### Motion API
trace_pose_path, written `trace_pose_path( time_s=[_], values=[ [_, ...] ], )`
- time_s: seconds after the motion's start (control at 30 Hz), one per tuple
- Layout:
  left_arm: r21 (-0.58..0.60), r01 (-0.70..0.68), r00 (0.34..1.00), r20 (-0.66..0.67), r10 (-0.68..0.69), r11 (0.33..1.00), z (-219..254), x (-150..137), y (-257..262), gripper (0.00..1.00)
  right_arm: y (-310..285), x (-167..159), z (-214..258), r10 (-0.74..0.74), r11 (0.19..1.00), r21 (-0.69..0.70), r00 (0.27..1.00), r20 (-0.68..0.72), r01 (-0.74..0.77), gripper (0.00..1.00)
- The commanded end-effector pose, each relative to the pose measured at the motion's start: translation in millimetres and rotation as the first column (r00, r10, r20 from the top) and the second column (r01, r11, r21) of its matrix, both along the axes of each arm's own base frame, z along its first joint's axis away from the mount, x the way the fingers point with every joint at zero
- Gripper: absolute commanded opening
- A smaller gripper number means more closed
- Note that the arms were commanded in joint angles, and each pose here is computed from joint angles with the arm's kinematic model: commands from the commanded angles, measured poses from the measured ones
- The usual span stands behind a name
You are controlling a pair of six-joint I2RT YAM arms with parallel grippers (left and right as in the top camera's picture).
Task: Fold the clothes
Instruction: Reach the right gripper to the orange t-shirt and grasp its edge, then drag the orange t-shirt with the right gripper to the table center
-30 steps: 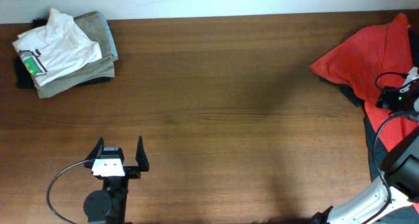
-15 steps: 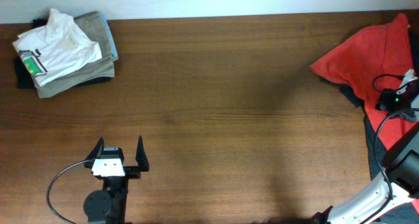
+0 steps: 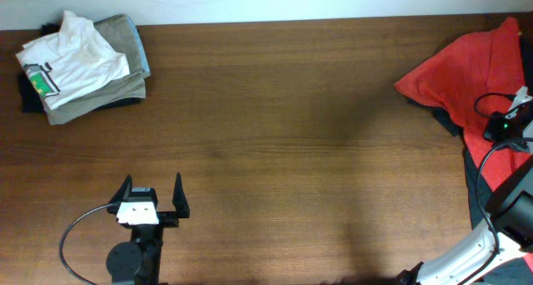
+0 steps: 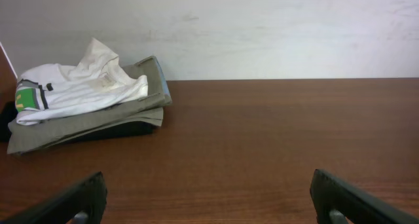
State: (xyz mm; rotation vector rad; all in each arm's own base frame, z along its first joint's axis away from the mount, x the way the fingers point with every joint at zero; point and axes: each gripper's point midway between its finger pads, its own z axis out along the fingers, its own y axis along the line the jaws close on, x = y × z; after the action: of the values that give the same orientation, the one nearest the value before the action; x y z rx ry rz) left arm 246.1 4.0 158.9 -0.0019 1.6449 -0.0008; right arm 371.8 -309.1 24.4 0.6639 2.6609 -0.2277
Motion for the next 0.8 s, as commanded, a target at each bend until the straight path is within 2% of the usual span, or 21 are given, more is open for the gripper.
trace_pose_path(
  time_s=[0.0, 0.07, 0.13, 0.47, 0.7, 0.77],
  values=[
    [-0.01, -0.001, 1.0, -0.001, 0.001, 1.0, -1.5, -0.1, -0.3, 0.99, -3.1, 8.4, 3.2, 0.001, 1.0, -0.005, 1.0, 0.025, -0.001, 0.37],
    [-0.01, -0.001, 1.0, -0.001, 0.001, 1.0, -1.5, -0.1, -0.3, 0.99, -1.4, 11.5, 0.3, 0.01, 1.0, 0.007, 0.999, 0.036, -0.01, 0.49],
    [-0.009, -0.001, 1.0, -0.001, 0.001, 1.0, -1.5, -0.1, -0.3, 0.99, 1.3, 16.0, -5.1, 0.021, 0.999, 0.027, 0.998, 0.053, -0.023, 0.52],
    [-0.009, -0.001, 1.0, -0.001, 0.001, 1.0, -1.5, -0.1, -0.3, 0.99, -3.0, 24.0, -7.4, 0.027, 1.0, 0.013, 0.996, 0.083, -0.029, 0.52],
    [-0.009, -0.001, 1.0, -0.001, 0.001, 1.0, -1.5, -0.1, -0.3, 0.99, -3.8, 24.8, -5.7, 0.027, 1.0, 0.009, 0.996, 0.088, -0.028, 0.27],
    [-0.009, -0.001, 1.0, -0.001, 0.001, 1.0, -1.5, -0.1, -0.3, 0.99, -4.3, 25.5, -1.1, 0.025, 1.0, 0.004, 0.995, 0.095, -0.026, 0.11]
  ],
)
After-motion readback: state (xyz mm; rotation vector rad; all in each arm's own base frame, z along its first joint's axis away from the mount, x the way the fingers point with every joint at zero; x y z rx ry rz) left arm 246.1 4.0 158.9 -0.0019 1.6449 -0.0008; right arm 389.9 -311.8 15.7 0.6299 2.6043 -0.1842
